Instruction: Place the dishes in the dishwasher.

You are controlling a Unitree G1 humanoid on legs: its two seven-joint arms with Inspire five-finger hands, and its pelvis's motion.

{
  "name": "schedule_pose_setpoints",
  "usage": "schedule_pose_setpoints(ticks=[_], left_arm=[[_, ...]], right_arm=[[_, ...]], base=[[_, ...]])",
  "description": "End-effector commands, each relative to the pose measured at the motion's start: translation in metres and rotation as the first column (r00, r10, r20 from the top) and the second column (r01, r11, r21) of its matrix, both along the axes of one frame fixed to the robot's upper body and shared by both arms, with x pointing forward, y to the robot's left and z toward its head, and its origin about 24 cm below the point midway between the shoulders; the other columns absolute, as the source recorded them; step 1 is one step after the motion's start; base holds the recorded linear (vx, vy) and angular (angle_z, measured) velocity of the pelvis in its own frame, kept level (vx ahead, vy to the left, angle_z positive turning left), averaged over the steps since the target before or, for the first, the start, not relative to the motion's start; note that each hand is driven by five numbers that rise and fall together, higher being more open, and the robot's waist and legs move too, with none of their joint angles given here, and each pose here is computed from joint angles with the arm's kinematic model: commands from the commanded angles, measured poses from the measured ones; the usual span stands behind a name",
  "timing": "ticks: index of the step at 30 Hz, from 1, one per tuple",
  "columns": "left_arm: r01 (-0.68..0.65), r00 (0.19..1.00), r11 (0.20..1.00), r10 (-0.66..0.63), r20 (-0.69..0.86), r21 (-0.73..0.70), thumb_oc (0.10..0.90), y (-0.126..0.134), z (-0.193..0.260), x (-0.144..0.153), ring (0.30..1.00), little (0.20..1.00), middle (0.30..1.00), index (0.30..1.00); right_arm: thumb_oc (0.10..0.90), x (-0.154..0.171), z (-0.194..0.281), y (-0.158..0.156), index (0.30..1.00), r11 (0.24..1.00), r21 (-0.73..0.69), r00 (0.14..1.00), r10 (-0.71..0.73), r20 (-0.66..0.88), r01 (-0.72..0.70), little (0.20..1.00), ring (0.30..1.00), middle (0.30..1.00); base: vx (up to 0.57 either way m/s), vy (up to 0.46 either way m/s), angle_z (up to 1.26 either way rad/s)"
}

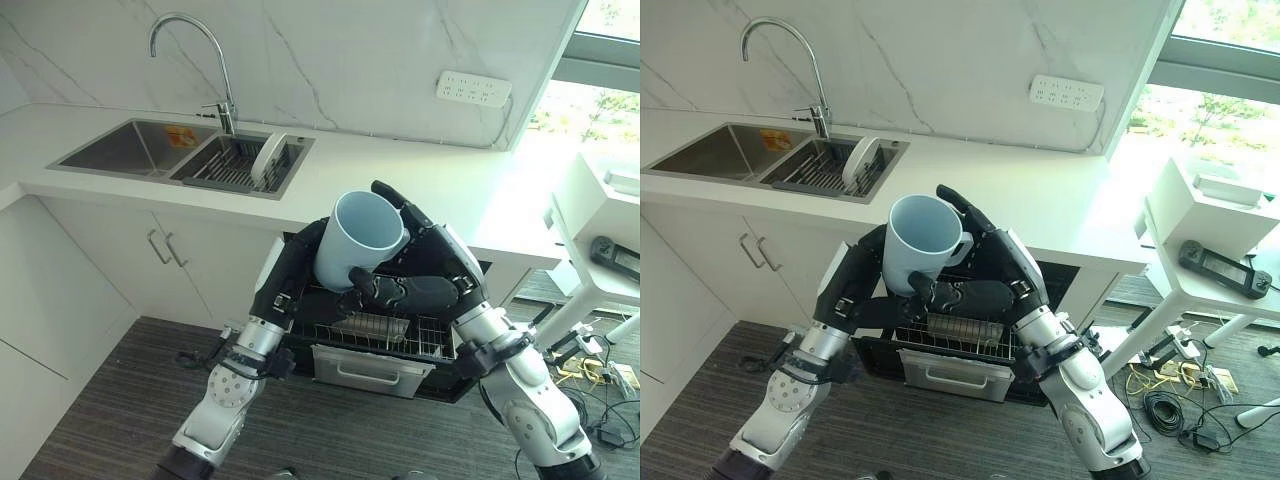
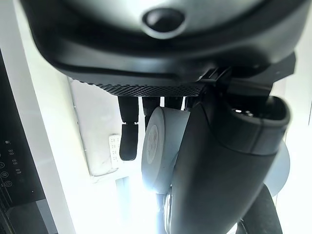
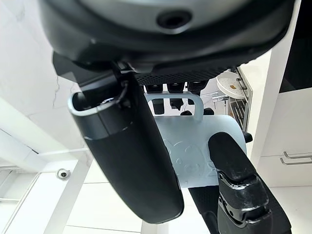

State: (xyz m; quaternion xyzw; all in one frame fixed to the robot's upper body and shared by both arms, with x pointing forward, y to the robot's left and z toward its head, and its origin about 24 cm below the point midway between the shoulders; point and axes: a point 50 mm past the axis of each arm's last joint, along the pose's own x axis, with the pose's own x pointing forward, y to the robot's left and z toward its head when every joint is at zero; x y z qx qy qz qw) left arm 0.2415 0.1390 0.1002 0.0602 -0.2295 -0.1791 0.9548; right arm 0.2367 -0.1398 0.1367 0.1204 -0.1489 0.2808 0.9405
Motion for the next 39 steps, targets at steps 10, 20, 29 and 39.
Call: schedule_pose_setpoints(ticks=[10,20,29,39], left_arm=[[-0.141,0.91,0.974,0.198,0.363,-0.176,0.4,-0.006,0.053,0.002,0.3,0.3,0.3,0.3],[-0.309,0.848,0.908,0.397,0.35,-0.283,0.4,0.0,0.052,0.003,0.3,0.3,0.3,0.3],[-0.348,0.838,0.894,0.432,0.334,-0.283,0.4,0.001,0.048,0.002,0.3,0.3,0.3,0.3],[-0.353,0.833,0.901,0.426,0.352,-0.253,0.4,-0.008,0.047,0.003,0.3,0.3,0.3,0.3]], right_arm=[[0.8,0.009,0.056,-0.019,0.9,0.973,0.153,0.934,-0.212,0.287,0.174,0.9,0.9,0.9],[0.8,0.001,0.063,-0.028,0.9,0.89,0.338,0.868,-0.407,0.283,0.307,0.9,0.9,0.9],[0.8,0.0,0.059,-0.019,0.9,0.904,0.346,0.908,-0.343,0.24,0.25,0.9,0.9,0.9],[0.8,0.003,0.047,0.001,0.9,0.926,0.336,0.965,-0.225,0.133,0.17,0.9,0.9,0.9]], base=[[0.0,0.0,0.0],[0.0,0.0,0.0],[0.0,0.001,-0.01],[0.0,0.0,0.0]])
